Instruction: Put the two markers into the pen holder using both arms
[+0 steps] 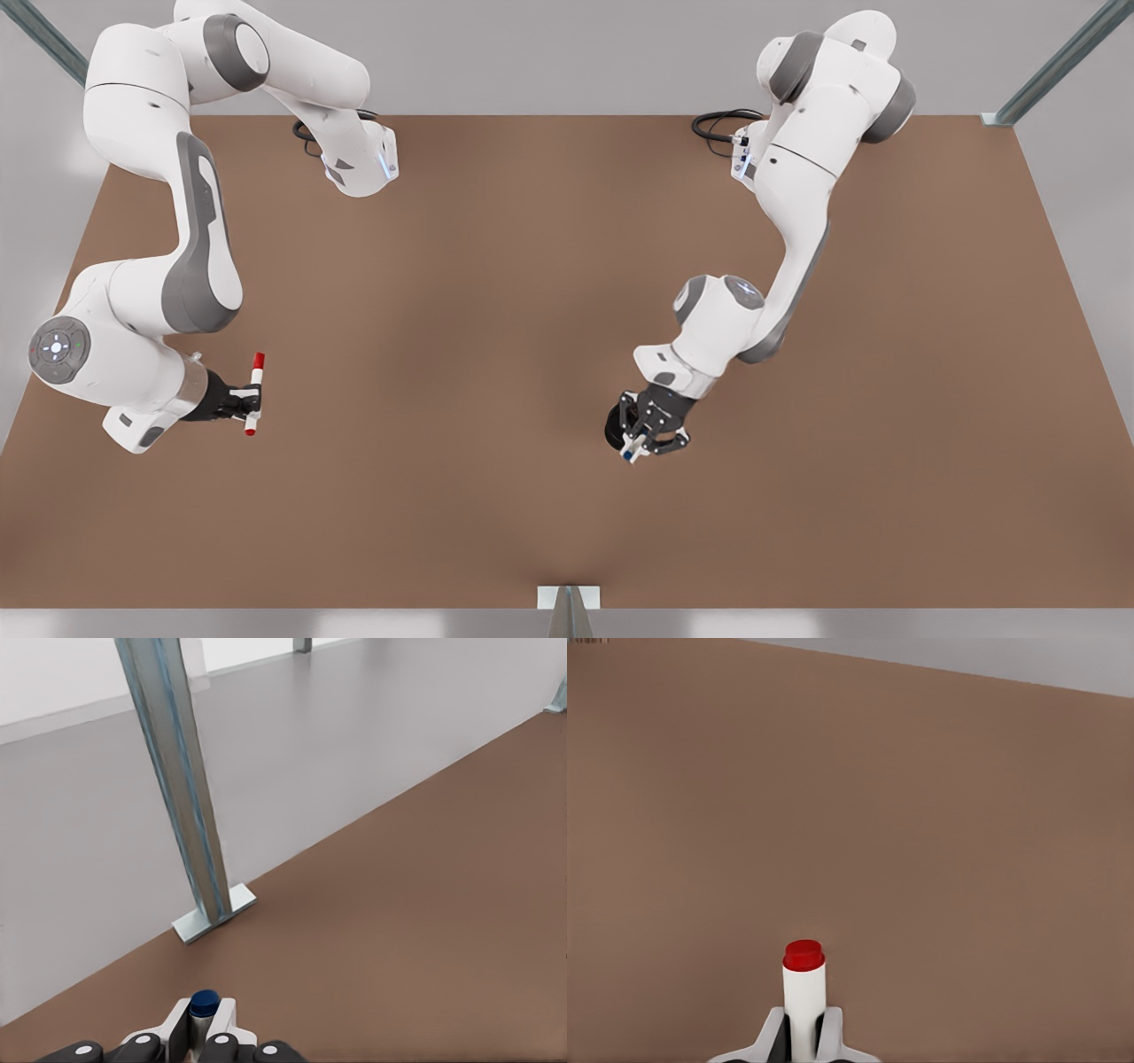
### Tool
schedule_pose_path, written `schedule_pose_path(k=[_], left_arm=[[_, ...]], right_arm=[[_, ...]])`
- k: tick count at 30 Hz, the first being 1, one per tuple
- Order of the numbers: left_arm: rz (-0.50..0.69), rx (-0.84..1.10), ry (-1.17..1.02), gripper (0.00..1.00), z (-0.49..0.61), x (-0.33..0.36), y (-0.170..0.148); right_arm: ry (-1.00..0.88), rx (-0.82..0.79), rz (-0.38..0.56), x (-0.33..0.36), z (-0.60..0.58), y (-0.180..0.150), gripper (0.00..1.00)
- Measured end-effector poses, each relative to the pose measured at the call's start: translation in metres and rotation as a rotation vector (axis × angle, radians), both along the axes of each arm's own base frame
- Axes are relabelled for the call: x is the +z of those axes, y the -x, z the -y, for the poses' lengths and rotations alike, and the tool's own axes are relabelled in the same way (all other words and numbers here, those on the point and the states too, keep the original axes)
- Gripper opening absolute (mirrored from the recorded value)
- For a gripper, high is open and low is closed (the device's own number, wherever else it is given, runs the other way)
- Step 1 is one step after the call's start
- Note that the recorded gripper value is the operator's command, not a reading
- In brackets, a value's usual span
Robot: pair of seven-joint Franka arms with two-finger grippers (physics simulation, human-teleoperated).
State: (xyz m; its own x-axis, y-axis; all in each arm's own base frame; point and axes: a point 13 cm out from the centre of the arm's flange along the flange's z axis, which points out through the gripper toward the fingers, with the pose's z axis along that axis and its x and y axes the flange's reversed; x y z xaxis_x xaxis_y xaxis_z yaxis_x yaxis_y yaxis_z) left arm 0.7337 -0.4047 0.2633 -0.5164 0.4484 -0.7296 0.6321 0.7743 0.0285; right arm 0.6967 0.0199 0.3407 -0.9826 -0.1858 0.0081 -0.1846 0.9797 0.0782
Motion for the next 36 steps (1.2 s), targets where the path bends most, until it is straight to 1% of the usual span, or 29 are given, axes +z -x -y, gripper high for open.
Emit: schedule_pose_path(k=[9,13,17,18,19,20,22,23,24,26,27,29,30,33,34,36], left_arm=[[0.054,-0.094,-0.031,0.21,0.039,-0.006,0.021],[0.063,-0.101,-0.044,0.21,0.035,-0.020,0.020],[0.057,-0.114,-0.063,0.21,0.033,-0.034,0.026],[0.049,-0.119,-0.070,0.55,0.033,-0.040,0.031],[0.041,-0.127,-0.079,0.80,0.033,-0.046,0.037],[0.033,-0.134,-0.085,1.00,0.033,-0.051,0.042],[0.027,-0.144,-0.097,1.00,0.032,-0.052,0.051],[0.035,-0.147,-0.100,1.00,0.030,-0.042,0.053],[0.052,-0.142,-0.097,1.00,0.025,-0.016,0.048],[0.081,-0.071,-0.074,1.00,-0.017,0.080,-0.007],[0.041,-0.042,-0.096,1.00,-0.046,0.109,-0.021],[-0.086,0.032,-0.158,1.00,-0.123,0.169,-0.033],[-0.154,0.070,-0.200,1.00,-0.156,0.187,-0.029],[-0.361,0.199,-0.299,1.00,-0.240,0.213,0.012],[-0.407,0.248,-0.302,1.00,-0.269,0.233,0.031],[-0.513,0.324,-0.305,1.00,-0.314,0.241,0.061]], right_arm=[[-0.004,-0.014,0.000,0.002,-0.015,0.000,0.21],[-0.008,0.022,0.007,0.005,-0.059,0.001,0.21],[-0.014,0.030,0.019,0.011,-0.091,0.001,0.21],[-0.015,0.024,0.020,0.012,-0.093,0.001,0.21],[-0.016,0.018,0.020,0.012,-0.094,0.001,0.21],[-0.016,0.011,0.019,0.012,-0.095,0.001,0.21],[-0.017,-0.003,0.018,0.011,-0.096,0.001,0.21],[-0.017,-0.010,0.017,0.011,-0.096,0.001,0.21],[-0.017,-0.017,0.016,0.011,-0.095,0.001,0.21],[-0.022,-0.021,0.018,0.012,-0.100,0.001,0.21],[-0.029,-0.010,0.020,0.012,-0.113,0.002,0.21],[-0.044,0.036,0.039,0.009,-0.159,0.004,0.21],[-0.054,0.065,0.057,0.009,-0.189,0.006,0.21],[-0.109,0.120,0.144,0.003,-0.270,0.002,0.22],[-0.139,0.128,0.188,-0.001,-0.293,-0.005,0.21],[-0.206,0.142,0.302,-0.001,-0.341,-0.021,0.22]])
